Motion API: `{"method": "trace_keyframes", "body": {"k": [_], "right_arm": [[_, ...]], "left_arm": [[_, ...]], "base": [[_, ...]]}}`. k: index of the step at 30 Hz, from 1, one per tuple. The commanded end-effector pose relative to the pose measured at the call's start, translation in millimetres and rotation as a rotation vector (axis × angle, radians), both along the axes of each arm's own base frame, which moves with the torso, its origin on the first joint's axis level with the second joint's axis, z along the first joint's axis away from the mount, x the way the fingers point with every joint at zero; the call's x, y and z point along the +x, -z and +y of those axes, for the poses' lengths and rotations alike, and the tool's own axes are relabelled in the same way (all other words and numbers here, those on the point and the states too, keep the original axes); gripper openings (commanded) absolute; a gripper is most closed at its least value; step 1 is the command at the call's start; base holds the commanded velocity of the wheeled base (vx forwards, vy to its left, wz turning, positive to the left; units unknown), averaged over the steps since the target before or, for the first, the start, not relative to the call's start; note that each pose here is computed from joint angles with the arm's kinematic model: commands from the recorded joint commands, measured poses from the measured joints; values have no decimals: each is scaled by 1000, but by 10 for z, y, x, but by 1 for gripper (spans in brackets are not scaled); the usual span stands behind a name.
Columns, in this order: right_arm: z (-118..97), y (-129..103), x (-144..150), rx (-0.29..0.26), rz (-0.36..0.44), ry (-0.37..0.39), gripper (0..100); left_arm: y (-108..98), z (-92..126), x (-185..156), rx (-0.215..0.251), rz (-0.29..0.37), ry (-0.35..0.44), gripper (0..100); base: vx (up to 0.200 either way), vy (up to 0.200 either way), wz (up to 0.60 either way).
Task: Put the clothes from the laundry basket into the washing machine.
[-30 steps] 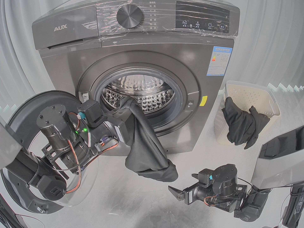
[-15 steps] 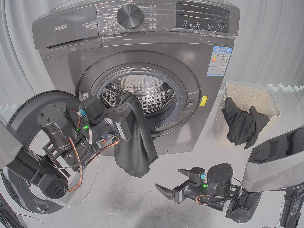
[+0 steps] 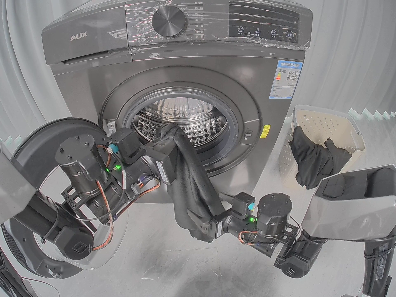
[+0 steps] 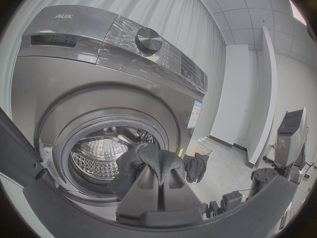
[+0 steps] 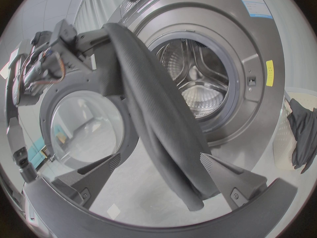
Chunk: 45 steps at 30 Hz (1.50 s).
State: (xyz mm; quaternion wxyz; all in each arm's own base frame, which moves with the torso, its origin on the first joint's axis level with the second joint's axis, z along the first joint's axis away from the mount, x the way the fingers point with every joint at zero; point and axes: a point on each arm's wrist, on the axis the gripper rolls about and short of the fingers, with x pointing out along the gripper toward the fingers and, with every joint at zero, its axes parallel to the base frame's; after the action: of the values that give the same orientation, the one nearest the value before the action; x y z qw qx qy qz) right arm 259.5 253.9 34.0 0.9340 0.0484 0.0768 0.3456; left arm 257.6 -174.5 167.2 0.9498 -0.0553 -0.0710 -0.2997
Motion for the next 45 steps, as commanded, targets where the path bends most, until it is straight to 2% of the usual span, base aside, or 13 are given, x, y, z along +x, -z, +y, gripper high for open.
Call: {"method": "trace_keyframes", "body": {"k": [1,15,25,26,42,43,45], "right_arm": [[-12,-141,205,51,-55,41,100],[83,-447,353,123,-155,43,100],[151,-424,372,128,-159,30,100],[167,-427,353,128,-158,24,0],[224,-494,95,137,-142,-27,0],[232,-494,78,137,-141,-30,0],[228,-499,59,139,-139,-31,0]], "left_arm": [[26,-13,-37,7,8,14,0],[98,-64,-136,20,18,65,0],[94,-77,-158,17,12,75,0],[102,-78,-158,19,14,81,0],[164,-62,-122,32,32,81,0],[183,-61,-123,37,37,81,100],[207,-65,-126,39,48,83,100]], "base": [[0,0,0],[0,0,0],[0,0,0],[0,0,0],[0,0,0],[0,0,0],[0,0,0]]}}
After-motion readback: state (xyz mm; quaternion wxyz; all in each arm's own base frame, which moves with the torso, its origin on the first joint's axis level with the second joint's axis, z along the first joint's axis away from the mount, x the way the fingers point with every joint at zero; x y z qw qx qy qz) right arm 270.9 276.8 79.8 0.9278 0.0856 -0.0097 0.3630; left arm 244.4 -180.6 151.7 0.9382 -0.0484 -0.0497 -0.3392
